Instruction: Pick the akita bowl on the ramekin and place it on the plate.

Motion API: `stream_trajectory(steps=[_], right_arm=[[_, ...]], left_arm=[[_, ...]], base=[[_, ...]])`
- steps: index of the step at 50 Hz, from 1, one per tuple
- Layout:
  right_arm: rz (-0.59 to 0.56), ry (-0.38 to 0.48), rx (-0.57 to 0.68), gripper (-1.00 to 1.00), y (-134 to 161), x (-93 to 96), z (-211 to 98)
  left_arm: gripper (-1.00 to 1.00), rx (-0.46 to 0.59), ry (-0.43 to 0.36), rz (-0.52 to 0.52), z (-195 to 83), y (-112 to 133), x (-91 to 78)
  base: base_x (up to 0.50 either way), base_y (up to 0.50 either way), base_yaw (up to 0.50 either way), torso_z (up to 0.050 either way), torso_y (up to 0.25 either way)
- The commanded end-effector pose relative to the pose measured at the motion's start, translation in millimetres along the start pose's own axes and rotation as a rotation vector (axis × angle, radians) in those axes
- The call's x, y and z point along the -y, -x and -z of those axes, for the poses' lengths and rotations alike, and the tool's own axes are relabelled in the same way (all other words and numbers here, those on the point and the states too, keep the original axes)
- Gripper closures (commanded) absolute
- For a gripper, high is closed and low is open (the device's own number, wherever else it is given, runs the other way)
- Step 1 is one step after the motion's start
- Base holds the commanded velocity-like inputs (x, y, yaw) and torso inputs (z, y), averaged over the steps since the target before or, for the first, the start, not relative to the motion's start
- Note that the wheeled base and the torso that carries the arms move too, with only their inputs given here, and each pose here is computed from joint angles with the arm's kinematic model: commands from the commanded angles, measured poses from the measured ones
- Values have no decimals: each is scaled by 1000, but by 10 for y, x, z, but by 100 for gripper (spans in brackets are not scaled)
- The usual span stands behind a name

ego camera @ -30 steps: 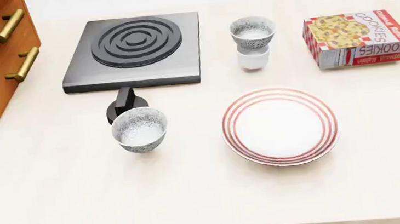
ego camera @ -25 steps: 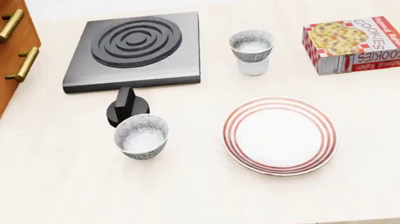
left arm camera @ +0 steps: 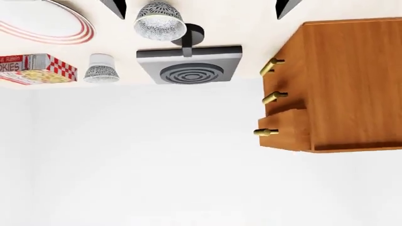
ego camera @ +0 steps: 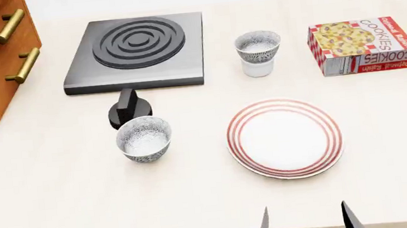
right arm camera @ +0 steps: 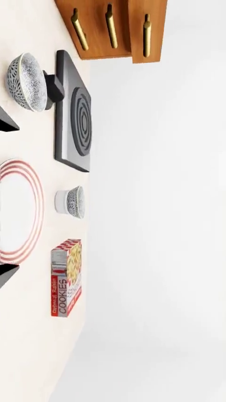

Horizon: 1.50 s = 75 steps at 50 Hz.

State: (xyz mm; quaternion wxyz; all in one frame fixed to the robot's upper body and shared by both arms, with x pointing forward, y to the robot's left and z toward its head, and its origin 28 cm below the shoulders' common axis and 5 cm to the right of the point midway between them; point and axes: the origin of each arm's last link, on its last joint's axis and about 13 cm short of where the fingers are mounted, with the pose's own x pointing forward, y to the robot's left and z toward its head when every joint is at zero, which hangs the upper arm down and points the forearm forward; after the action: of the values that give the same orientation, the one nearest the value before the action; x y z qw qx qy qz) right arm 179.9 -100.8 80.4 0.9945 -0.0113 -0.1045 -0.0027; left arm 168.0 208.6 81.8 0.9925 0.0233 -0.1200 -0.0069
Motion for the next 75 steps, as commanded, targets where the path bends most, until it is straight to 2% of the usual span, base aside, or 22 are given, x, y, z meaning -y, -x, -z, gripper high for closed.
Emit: stream_trajectory(steps=[1,8,11,40,56,60,66,69,71,75], right_arm=[[-16,10,91,-100,126,-14,-301],[-20,4,121,-100,172,-25,-395],[-25,-8,96,-100,159,-22,-406],[-36,10,84,-100,192,-42,-400],[-35,4,89,-100,192,-40,-399],[-31,-19,103,-100,200,-36,-383],[-40,-11,101,-100,188,-51,-370],[-41,-15,97,-100,186,-48,-362],[-44,-13,95,-100,187,-47,-369],[-43,-11,93,-100,183,-40,-376]], left_arm=[[-100,110,-10,-16,-324,143,-30],[-100,143,-1,-24,-402,181,-45],[-100,135,-2,-24,-371,168,-41],[-100,118,-9,-32,-346,159,-32],[-100,119,-12,-34,-348,160,-30],[-100,121,-13,-36,-352,163,-31],[-100,114,-11,-36,-334,154,-31],[-100,114,-39,-41,-328,151,-24],[-100,112,-5,-35,-324,149,-21],[-100,106,-15,-26,-321,140,-13]], base=[[0,0,0,0,0],[0,0,0,0,0],[0,0,0,0,0],[499,0,0,0,0],[500,0,0,0,0],[500,0,0,0,4],[0,0,0,0,0],[0,0,0,0,0],[0,0,0,0,0],[0,0,0,25,0]])
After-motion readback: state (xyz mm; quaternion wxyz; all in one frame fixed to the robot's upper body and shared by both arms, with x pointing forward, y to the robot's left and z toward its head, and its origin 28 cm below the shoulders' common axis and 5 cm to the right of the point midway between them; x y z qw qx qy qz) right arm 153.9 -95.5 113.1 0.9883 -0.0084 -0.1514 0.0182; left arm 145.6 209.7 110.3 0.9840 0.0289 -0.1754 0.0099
